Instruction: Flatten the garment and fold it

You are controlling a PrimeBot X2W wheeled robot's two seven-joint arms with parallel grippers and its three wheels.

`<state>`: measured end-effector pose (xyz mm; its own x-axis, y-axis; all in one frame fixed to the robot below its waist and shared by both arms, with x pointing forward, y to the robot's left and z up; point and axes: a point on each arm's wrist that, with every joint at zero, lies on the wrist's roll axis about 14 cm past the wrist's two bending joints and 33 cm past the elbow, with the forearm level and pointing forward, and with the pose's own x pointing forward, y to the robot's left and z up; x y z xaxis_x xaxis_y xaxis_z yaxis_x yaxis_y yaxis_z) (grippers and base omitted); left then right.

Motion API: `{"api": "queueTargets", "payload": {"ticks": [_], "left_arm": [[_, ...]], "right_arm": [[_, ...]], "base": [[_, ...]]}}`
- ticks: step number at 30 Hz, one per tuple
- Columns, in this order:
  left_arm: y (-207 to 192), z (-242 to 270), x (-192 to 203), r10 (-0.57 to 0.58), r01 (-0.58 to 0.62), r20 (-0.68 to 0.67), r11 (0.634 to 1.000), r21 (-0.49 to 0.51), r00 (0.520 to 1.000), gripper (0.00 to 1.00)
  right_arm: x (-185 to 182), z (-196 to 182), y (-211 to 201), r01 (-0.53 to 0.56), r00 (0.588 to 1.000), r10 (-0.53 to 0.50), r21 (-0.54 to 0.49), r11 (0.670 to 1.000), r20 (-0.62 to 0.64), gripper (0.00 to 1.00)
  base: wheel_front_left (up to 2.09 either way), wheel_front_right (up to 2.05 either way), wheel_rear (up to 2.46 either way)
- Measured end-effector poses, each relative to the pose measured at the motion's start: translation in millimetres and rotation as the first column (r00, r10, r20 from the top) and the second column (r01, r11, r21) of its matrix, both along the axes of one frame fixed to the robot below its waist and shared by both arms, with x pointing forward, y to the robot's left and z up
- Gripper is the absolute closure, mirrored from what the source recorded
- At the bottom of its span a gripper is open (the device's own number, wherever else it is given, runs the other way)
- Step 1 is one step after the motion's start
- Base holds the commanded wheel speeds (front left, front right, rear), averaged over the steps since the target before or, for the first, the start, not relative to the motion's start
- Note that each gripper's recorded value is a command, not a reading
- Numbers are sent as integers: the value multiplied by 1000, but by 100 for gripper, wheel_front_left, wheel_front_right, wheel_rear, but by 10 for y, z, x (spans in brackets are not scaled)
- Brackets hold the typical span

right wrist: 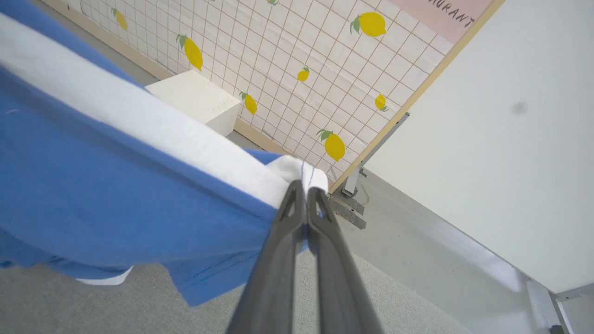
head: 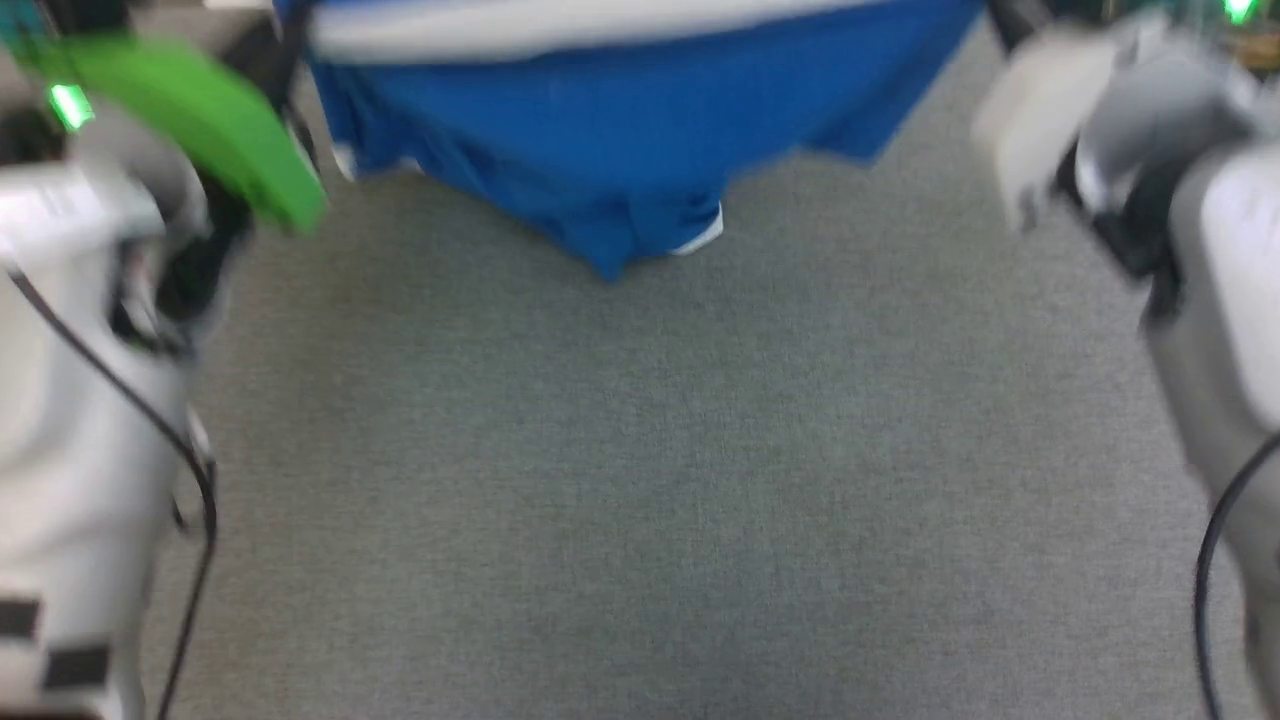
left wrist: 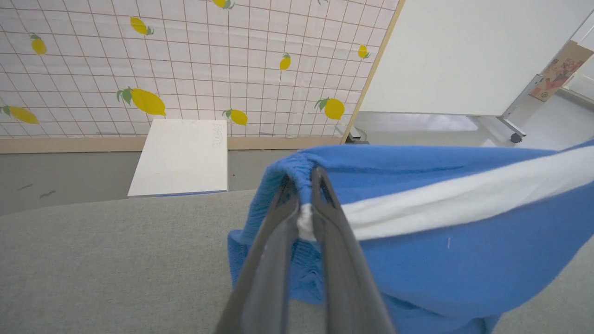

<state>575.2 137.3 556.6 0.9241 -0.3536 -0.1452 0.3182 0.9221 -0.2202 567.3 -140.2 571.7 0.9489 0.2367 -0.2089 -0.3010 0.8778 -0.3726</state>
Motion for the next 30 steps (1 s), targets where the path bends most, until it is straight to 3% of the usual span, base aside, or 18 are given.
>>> {"api": "queueTargets", "payload": {"ticks": [8, 16, 19, 24, 30], "left_arm": [[184, 604, 816, 160, -168, 206, 985, 22, 965, 100], [202, 1237, 1170, 283, -240, 456, 959, -152, 844, 100], [149, 1219, 1213, 293, -228, 471, 955, -190, 832, 100], [35, 919, 1215, 217, -185, 422, 976, -116, 880, 100], [-138, -252, 801, 109, -105, 125, 994, -41, 986, 100]], "right_arm": [[711, 560, 14, 11, 985, -3, -47, 999, 172, 100], [1048, 1343, -160, 71, 896, -46, -40, 997, 442, 100], [1083, 1421, -218, 79, 874, -61, -18, 997, 482, 100], [1110, 1140, -244, 75, 901, -62, -13, 997, 430, 100], [763, -115, -207, 43, 993, -51, 71, 997, 111, 100]], "base": [[0, 0, 0], [0, 0, 0], [0, 0, 0], [0, 0, 0], [0, 0, 0]]}}
